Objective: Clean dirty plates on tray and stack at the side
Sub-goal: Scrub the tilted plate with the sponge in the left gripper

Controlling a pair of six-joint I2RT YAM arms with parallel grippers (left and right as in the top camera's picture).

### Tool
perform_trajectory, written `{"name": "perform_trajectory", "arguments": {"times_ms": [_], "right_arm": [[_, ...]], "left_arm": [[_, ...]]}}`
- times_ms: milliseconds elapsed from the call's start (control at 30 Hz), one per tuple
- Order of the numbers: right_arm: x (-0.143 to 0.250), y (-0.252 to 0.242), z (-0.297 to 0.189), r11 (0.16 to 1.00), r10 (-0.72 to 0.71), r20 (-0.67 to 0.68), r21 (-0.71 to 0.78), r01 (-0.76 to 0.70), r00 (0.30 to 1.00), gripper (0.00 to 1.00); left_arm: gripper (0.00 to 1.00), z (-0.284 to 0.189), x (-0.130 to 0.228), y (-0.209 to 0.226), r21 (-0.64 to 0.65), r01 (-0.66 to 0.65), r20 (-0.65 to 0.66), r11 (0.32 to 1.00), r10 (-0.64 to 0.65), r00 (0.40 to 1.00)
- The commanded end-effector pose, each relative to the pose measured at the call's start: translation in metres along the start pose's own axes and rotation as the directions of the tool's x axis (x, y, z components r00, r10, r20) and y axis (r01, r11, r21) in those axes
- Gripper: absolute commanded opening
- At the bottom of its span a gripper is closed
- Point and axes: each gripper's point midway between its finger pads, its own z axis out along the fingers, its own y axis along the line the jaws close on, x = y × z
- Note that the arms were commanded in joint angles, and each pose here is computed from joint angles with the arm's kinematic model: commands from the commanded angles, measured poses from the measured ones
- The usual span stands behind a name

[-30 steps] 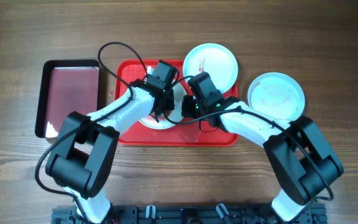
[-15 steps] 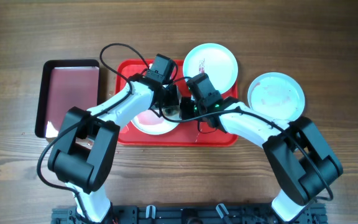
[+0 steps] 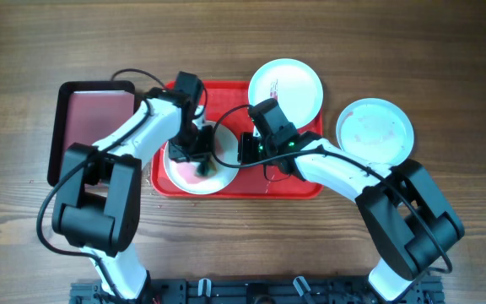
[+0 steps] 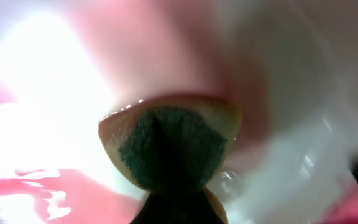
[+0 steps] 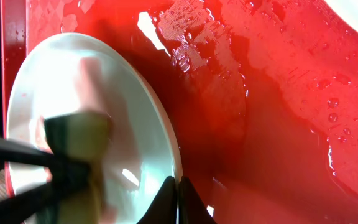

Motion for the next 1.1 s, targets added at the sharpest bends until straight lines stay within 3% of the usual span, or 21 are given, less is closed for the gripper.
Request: {"name": "perform_trajectory", "arguments": {"times_ms": [0,33,167,200,233,333,500,667,800,900,1000,1067], "right_arm": [[0.003,-0.003,0.006,1.0,-0.009,-0.019,0.007,0.009,1.0,0.04],[0.003,-0.004,0.006,1.0,-0.008,-0.019,0.01,0.009,1.0,0.05],[0.009,-0.01,0.023,1.0,0.014,-0.037,0.01,-0.013,0.999,0.25],[0.009,-0.012,0.025,0.999,0.042,-0.039,0.013,-0.041,0.998,0.25],[0.01,-0.013,0.028,0.999,0.053,-0.041,0.013,-0.053,0.998,0.24],[0.01,-0.009,0.028,0.999,0.051,-0.044,-0.005,-0.051,0.998,0.04],[0.01,-0.004,0.028,0.998,0.051,-0.051,-0.035,-0.053,0.997,0.04],[0.012,0.0,0.028,0.997,0.042,-0.066,-0.055,-0.045,0.997,0.04],[0.012,0.0,0.028,0.997,0.042,-0.066,-0.055,-0.045,0.997,0.04],[0.012,0.0,0.028,0.997,0.042,-0.066,-0.055,-0.045,0.997,0.04],[0.012,0.0,0.028,0.997,0.042,-0.066,-0.055,-0.045,0.997,0.04],[0.012,0.0,0.028,0.997,0.041,-0.066,-0.055,-0.045,0.997,0.04]], "left_arm": [[0.04,0.013,0.017,-0.023,0.127,-0.091,-0.071,0.988,0.101,0.992],[0.04,0.013,0.011,-0.02,0.131,-0.061,-0.055,0.99,0.069,0.996],[0.04,0.007,-0.009,-0.003,0.143,0.012,-0.008,0.99,-0.011,1.0],[0.04,0.006,-0.011,-0.001,0.145,0.02,-0.002,0.989,-0.02,1.0],[0.04,0.006,-0.013,0.001,0.147,0.024,0.004,0.989,-0.025,1.0],[0.04,0.005,-0.01,0.0,0.16,0.069,-0.021,0.985,-0.066,0.998],[0.04,0.007,0.027,-0.019,0.173,0.056,-0.153,0.983,-0.03,0.988],[0.04,0.011,0.002,-0.042,0.213,-0.029,-0.025,0.977,0.035,0.999],[0.04,0.012,-0.042,-0.004,-0.02,0.138,0.193,0.99,-0.131,0.972],[0.04,-0.002,-0.063,0.041,-0.239,0.244,0.363,0.94,-0.146,0.92],[0.04,-0.014,-0.043,0.084,-0.41,0.363,0.379,0.837,-0.206,0.902],[0.04,-0.018,-0.026,0.095,-0.46,0.361,0.328,0.811,-0.223,0.918]]}}
